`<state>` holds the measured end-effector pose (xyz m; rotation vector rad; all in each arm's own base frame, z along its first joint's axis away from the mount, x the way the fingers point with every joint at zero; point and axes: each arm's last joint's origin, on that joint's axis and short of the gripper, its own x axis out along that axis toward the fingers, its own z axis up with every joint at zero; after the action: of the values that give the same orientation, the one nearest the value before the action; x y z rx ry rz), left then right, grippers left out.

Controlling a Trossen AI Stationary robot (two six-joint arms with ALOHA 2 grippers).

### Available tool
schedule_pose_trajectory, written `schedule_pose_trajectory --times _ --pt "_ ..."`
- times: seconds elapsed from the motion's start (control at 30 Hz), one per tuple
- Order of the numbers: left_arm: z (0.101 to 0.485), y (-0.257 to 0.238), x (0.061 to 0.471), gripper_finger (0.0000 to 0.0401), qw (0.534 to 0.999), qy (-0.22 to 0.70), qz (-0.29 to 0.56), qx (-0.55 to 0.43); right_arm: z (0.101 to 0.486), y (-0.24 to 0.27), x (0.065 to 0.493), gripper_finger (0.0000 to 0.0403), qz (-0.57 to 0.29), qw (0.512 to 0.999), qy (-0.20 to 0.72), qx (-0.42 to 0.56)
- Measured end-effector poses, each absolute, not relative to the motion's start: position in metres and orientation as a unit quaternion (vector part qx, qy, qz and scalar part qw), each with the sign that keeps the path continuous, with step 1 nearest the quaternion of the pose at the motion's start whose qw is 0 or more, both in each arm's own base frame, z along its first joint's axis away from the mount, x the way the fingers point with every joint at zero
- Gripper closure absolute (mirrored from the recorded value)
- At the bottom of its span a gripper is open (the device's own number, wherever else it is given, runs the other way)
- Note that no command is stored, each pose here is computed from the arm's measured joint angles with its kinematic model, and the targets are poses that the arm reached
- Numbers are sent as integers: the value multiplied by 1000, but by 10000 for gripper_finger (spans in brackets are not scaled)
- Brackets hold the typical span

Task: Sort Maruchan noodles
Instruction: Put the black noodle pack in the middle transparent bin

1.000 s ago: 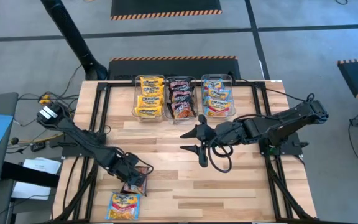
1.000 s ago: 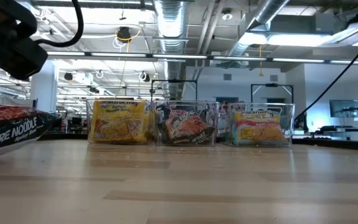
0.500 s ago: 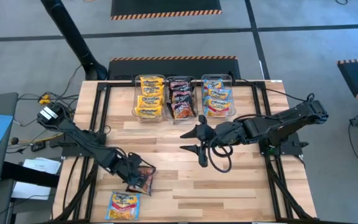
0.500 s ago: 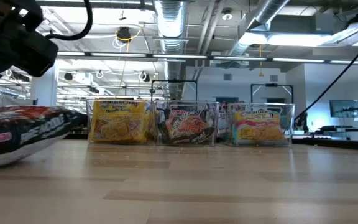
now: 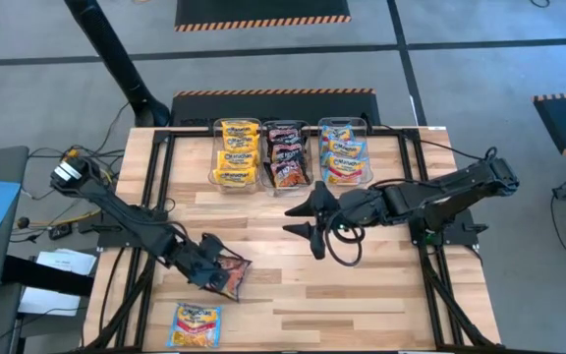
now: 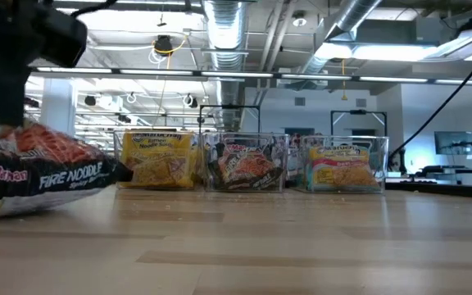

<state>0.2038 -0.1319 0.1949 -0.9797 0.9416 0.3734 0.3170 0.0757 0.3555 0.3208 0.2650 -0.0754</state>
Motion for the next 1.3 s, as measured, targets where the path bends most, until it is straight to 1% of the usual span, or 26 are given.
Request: schedule_pose_trajectory --times 0.23,0.4,0.53,0.73,0.9,1.07,1.17,1.3 --pt "216 -126 197 401 796 396 134 -437 355 60 321 194 7 960 147 239" --pt "225 -121 195 401 814 385 112 -419 354 47 323 194 9 957 157 245" --pt "229 -112 198 401 827 380 103 -400 347 37 322 194 7 950 192 245" --pt "229 -98 198 401 811 420 89 -397 338 30 319 194 -6 939 243 243" --pt "230 -98 199 401 807 433 70 -397 337 29 318 191 1 945 245 215" --pt "225 -100 201 398 794 450 68 -403 337 30 318 175 2 945 245 215" --pt "221 -101 203 384 782 465 67 -410 337 31 318 168 4 945 246 214" --pt "215 -104 206 345 765 484 68 -418 337 36 318 167 10 945 249 211"
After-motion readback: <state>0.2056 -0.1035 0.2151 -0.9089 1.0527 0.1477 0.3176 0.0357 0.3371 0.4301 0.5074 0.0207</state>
